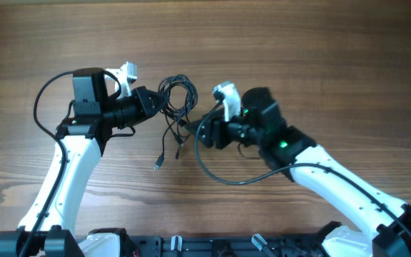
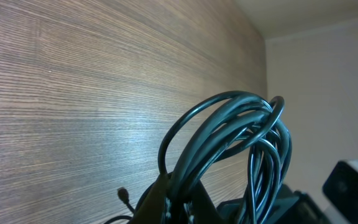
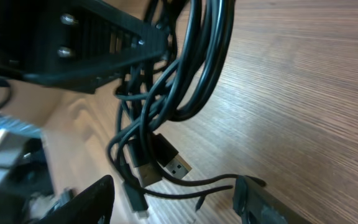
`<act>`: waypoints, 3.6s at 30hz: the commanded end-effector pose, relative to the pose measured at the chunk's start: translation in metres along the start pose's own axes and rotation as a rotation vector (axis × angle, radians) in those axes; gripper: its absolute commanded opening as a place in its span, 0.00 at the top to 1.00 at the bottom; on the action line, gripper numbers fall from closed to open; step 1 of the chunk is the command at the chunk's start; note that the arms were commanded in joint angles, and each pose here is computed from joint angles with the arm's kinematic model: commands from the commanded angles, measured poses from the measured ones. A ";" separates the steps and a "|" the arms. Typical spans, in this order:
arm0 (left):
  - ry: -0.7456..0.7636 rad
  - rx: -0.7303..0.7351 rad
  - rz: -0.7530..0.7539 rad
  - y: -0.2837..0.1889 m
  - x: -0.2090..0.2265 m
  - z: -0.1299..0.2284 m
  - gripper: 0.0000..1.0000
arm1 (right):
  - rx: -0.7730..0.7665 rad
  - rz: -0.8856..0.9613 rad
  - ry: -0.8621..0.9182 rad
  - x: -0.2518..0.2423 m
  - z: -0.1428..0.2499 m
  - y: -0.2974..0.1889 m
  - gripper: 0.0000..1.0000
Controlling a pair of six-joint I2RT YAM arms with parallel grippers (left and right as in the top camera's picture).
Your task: Untangle cables
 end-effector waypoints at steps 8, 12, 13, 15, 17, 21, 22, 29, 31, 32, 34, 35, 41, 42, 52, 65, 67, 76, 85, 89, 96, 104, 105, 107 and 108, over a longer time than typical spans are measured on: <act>0.076 -0.039 -0.108 0.025 -0.017 0.015 0.96 | -0.057 0.206 0.035 -0.010 0.000 0.015 0.54; 0.064 -0.044 -0.105 0.026 -0.018 0.015 0.96 | 0.020 0.252 0.084 -0.027 0.022 0.031 0.59; 0.062 -0.045 -0.108 0.026 -0.018 0.015 0.96 | 0.028 0.284 0.088 -0.033 0.026 0.032 0.59; 0.063 -0.055 -0.120 0.025 -0.016 0.013 0.96 | 0.039 0.403 0.093 -0.050 0.031 0.025 0.62; 0.072 -0.055 -0.120 0.025 -0.016 0.013 0.96 | 0.072 0.431 0.114 -0.060 0.037 0.020 0.72; 0.104 -0.069 -0.168 0.024 -0.008 0.012 0.96 | 0.065 0.433 0.101 -0.066 0.030 0.010 0.95; 0.103 -0.085 -0.190 0.023 -0.005 0.010 0.96 | 0.060 0.429 0.078 -0.064 0.027 0.007 0.95; 0.102 -0.097 -0.199 0.023 -0.005 0.008 0.96 | 0.063 0.417 0.011 -0.062 0.023 0.003 0.95; 0.112 -0.066 -0.153 0.024 -0.011 0.012 0.96 | 0.056 0.309 -0.082 -0.049 0.017 0.008 0.96; 0.155 -0.042 -0.117 0.025 -0.016 0.014 0.96 | 0.045 0.230 -0.127 -0.038 0.012 0.012 0.95; 0.279 -0.005 -0.065 0.026 -0.023 0.019 0.96 | 0.031 0.065 -0.147 -0.016 0.007 0.014 0.96; 0.330 -0.005 -0.067 0.026 -0.023 0.018 0.96 | 0.048 0.016 -0.138 -0.011 0.010 0.012 0.96; 0.514 -0.055 -0.161 0.025 -0.013 0.008 0.96 | 0.102 -0.307 -0.018 -0.004 0.008 -0.024 0.96; 0.520 -0.058 -0.168 0.024 -0.012 0.007 0.96 | 0.096 -0.317 0.009 -0.008 0.006 -0.028 0.96; 0.551 0.170 0.269 0.021 -0.061 0.050 0.96 | -0.077 -0.086 0.110 -0.041 -0.029 -0.025 0.96; 0.574 0.297 0.465 0.013 -0.083 0.076 0.96 | -0.175 0.024 0.181 -0.063 -0.044 -0.018 0.51; 0.545 0.234 0.435 0.005 -0.072 0.056 0.96 | -0.108 0.051 0.247 -0.074 -0.029 -0.020 0.19; 0.610 0.178 0.495 -0.014 -0.064 0.041 0.96 | -0.042 -0.264 -0.175 -0.052 -0.017 -0.051 0.00; 0.696 0.245 0.714 -0.030 -0.077 0.063 0.96 | -0.184 -0.453 -0.478 -0.018 -0.039 -0.059 0.18; 0.703 0.268 0.726 -0.027 -0.081 0.069 0.96 | -0.177 -0.514 -0.511 -0.001 -0.035 -0.055 0.70; 0.736 0.181 0.701 -0.036 -0.074 0.048 0.23 | -0.067 -0.399 -0.562 -0.022 -0.005 -0.044 0.96; 0.950 0.088 0.556 -0.017 -0.066 0.040 0.23 | -0.020 -0.392 -0.679 -0.027 0.013 -0.044 0.96; 0.956 0.067 0.411 -0.005 -0.055 0.033 0.21 | -0.012 -0.395 -0.670 -0.027 0.015 -0.044 0.96; 0.945 0.077 0.300 0.004 -0.046 0.033 0.29 | -0.008 -0.395 -0.664 -0.027 0.016 -0.044 0.96; 0.936 0.087 0.260 0.007 -0.041 0.034 0.37 | -0.008 -0.395 -0.664 -0.027 0.016 -0.044 0.96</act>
Point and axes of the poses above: each gripper's point midway between its finger pads, its own y axis out along the fingers, its own x axis along the line the jaws close on, z = x × y, the point moved 4 cm from there along -y, back along the fingers, and after that the axes turned 7 degrees about -y, right-handed, at the moved point
